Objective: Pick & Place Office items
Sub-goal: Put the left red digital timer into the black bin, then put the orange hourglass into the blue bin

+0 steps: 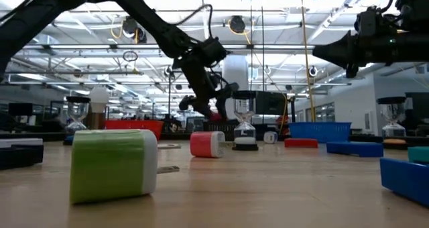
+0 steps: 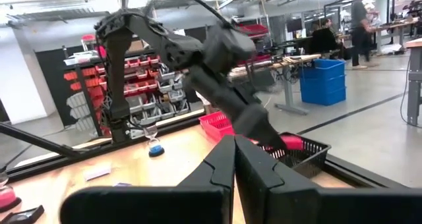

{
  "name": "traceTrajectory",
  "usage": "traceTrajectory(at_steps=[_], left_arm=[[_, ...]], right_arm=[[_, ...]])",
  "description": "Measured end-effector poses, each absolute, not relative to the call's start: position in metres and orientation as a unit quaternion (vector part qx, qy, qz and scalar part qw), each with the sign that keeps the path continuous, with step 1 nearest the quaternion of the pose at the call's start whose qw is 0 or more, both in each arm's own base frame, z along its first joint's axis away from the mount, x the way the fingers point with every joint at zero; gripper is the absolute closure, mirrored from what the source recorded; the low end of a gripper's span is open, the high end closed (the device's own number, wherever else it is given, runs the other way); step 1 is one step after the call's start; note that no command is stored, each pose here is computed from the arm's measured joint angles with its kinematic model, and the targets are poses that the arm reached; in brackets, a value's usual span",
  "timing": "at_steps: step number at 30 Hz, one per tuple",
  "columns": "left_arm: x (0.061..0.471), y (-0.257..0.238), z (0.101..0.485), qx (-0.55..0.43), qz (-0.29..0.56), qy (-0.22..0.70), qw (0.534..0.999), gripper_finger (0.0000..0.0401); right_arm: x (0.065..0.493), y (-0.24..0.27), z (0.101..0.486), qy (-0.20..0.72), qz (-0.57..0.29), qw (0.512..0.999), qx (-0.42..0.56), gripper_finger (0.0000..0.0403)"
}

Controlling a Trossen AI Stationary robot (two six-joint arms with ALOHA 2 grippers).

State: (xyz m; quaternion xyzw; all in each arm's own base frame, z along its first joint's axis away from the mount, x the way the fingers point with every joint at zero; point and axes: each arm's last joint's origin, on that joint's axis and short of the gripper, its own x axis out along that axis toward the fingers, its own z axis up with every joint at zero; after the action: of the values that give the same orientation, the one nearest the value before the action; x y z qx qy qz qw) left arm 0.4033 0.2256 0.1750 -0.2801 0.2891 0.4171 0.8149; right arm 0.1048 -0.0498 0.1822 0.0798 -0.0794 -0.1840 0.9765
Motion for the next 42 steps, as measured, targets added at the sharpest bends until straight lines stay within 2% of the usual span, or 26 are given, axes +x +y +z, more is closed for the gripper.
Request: traceTrajectory(at_steps=[8, 15, 27, 32, 35, 38, 42], left_arm=[[0.402, 0.228, 0.174, -0.285, 0.433, 0.286, 0.806, 0.0239], [0.399, 0.228, 0.172, -0.299, 0.434, 0.296, 0.796, 0.0212], [0.398, 0.226, 0.17, -0.284, 0.425, 0.317, 0.799, 0.0194], [0.393, 0.225, 0.189, -0.254, 0.417, 0.323, 0.811, 0.0163], [0.386, 0.219, 0.209, -0.217, 0.406, 0.337, 0.822, 0.0158], [0.379, 0.205, 0.225, -0.14, 0.409, 0.375, 0.82, 0.0179], [0.363, 0.182, 0.228, -0.092, 0.425, 0.375, 0.819, 0.0245]], right_arm=[[0.105, -0.05, 0.183, -0.083, -0.183, 0.976, 0.079, 0.0399], [0.105, -0.05, 0.183, -0.085, -0.183, 0.976, 0.082, 0.0399], [0.105, -0.05, 0.183, -0.085, -0.182, 0.976, 0.082, 0.0399], [0.105, -0.05, 0.183, -0.085, -0.182, 0.976, 0.082, 0.0399], [0.105, -0.05, 0.183, -0.084, -0.182, 0.976, 0.08, 0.0399], [0.105, -0.05, 0.183, -0.085, -0.182, 0.976, 0.084, 0.0399], [0.105, -0.05, 0.183, -0.086, -0.181, 0.975, 0.092, 0.0399]])
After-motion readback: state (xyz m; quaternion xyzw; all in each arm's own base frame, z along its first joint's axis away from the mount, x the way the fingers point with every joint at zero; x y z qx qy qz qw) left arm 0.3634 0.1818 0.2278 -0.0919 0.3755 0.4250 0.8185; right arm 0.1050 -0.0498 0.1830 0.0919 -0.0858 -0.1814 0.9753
